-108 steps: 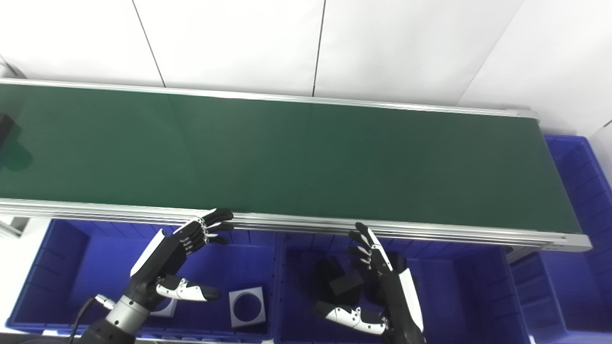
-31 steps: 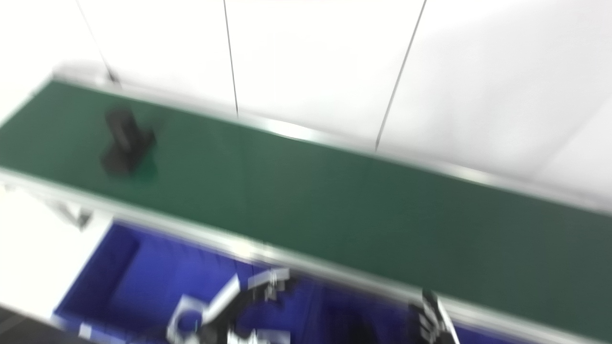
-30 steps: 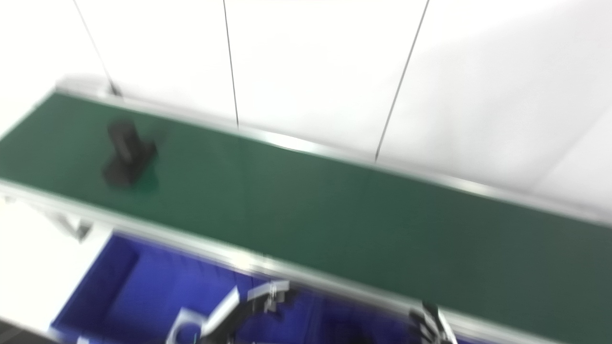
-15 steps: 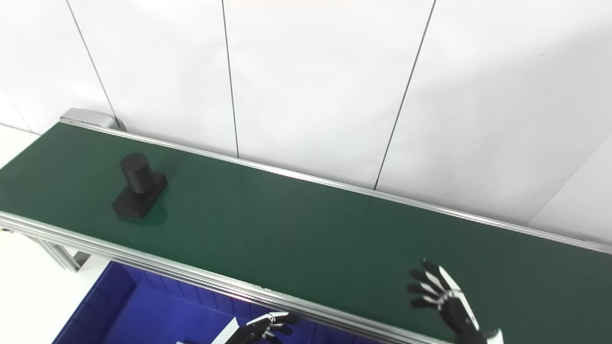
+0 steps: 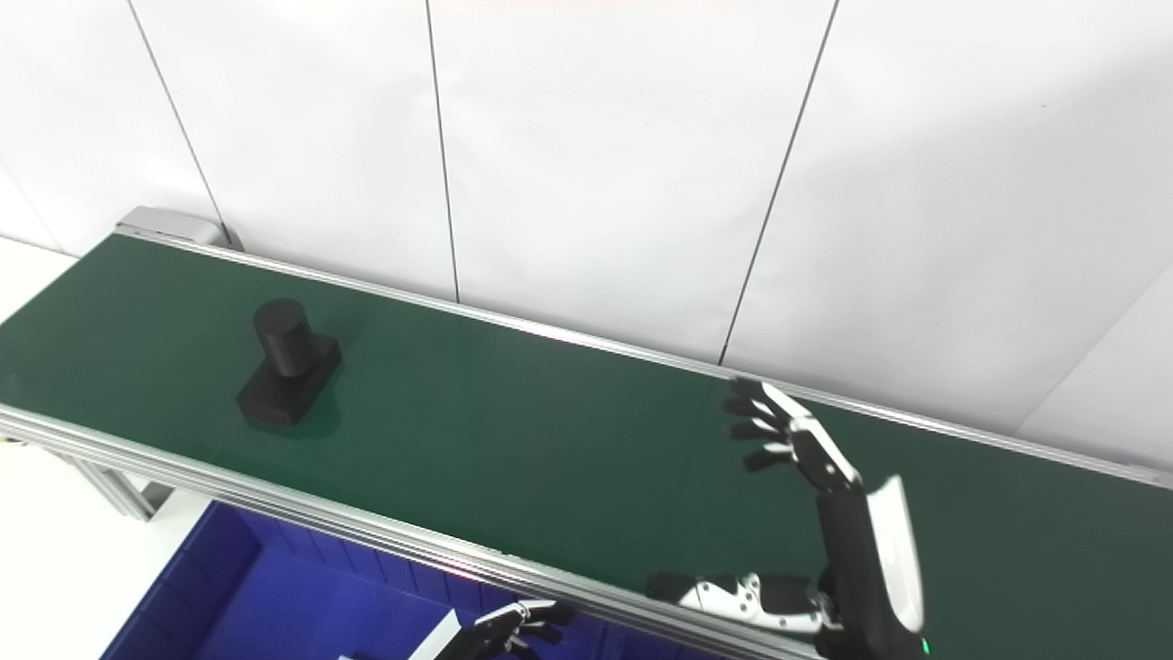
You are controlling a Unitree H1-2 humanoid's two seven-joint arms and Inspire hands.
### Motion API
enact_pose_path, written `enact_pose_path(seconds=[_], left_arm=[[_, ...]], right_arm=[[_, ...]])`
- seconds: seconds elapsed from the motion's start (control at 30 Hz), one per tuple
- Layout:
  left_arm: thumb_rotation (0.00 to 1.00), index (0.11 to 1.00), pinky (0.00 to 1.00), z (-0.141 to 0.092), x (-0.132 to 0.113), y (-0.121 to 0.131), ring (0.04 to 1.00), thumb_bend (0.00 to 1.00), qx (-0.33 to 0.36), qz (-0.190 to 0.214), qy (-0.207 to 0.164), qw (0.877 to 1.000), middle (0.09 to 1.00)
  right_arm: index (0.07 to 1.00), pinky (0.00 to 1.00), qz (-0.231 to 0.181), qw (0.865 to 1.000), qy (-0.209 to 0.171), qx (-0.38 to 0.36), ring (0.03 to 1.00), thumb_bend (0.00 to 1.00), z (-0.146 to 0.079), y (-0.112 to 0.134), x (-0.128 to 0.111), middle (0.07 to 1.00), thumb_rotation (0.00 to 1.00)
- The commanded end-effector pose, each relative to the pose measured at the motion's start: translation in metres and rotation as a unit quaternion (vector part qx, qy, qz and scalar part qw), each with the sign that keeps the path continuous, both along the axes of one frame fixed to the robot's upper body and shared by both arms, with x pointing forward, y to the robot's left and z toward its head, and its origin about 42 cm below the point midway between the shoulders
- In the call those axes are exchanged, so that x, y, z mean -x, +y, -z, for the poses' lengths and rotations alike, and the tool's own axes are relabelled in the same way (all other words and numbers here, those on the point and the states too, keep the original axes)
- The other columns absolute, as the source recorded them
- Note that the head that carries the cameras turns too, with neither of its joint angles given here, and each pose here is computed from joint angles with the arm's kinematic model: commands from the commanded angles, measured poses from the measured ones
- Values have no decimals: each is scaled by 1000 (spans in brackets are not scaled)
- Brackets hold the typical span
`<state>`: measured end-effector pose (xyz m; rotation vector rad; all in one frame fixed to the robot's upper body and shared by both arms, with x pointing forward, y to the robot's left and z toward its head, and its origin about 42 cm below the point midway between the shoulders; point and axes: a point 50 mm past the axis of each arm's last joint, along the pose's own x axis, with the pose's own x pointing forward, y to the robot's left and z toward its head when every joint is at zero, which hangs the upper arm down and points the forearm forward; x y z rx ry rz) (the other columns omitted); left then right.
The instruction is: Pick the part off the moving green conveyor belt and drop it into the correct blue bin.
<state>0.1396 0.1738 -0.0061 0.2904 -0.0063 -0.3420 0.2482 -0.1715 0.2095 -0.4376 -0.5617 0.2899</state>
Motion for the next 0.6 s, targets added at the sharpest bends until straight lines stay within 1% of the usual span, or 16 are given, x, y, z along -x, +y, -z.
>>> enact_pose_path(seconds=[0.0, 0.07, 0.2, 0.27, 0.37, 0.5, 0.57], left_arm=[[403, 803, 609, -8, -9, -1, 753, 1000, 16, -1, -22, 1000, 816], [401, 805, 610, -8, -9, -1, 755, 1000, 17, 0, -22, 1000, 820], [397, 818, 620, -8, -8, 3, 763, 1000, 18, 1, -17, 1000, 838], [389, 813, 622, -6, -5, 7, 760, 1000, 13, -4, -14, 1000, 829], [389, 814, 618, -6, -3, 10, 753, 996, 4, -8, -20, 1000, 819], [407, 809, 619, -8, -4, 11, 751, 1000, -1, -13, -34, 999, 816], [398, 807, 621, -9, -5, 11, 753, 1000, 2, -15, -34, 999, 817]], right_arm=[[824, 551, 1, 1000, -23, -9, 683, 998, -16, 1, 0, 763, 316], [827, 559, 2, 1000, -22, -12, 688, 991, -17, 1, -1, 768, 320], [834, 549, 4, 1000, -22, -11, 693, 993, -19, 1, -3, 779, 299], [835, 554, 3, 1000, -21, -10, 694, 974, -18, -2, -5, 778, 278], [835, 563, 4, 1000, -19, -9, 692, 959, -17, -7, -6, 769, 255], [860, 599, -2, 1000, -13, -14, 718, 908, -14, -11, -5, 801, 203], [861, 606, -2, 1000, -11, -15, 719, 907, -13, -11, -5, 801, 200]])
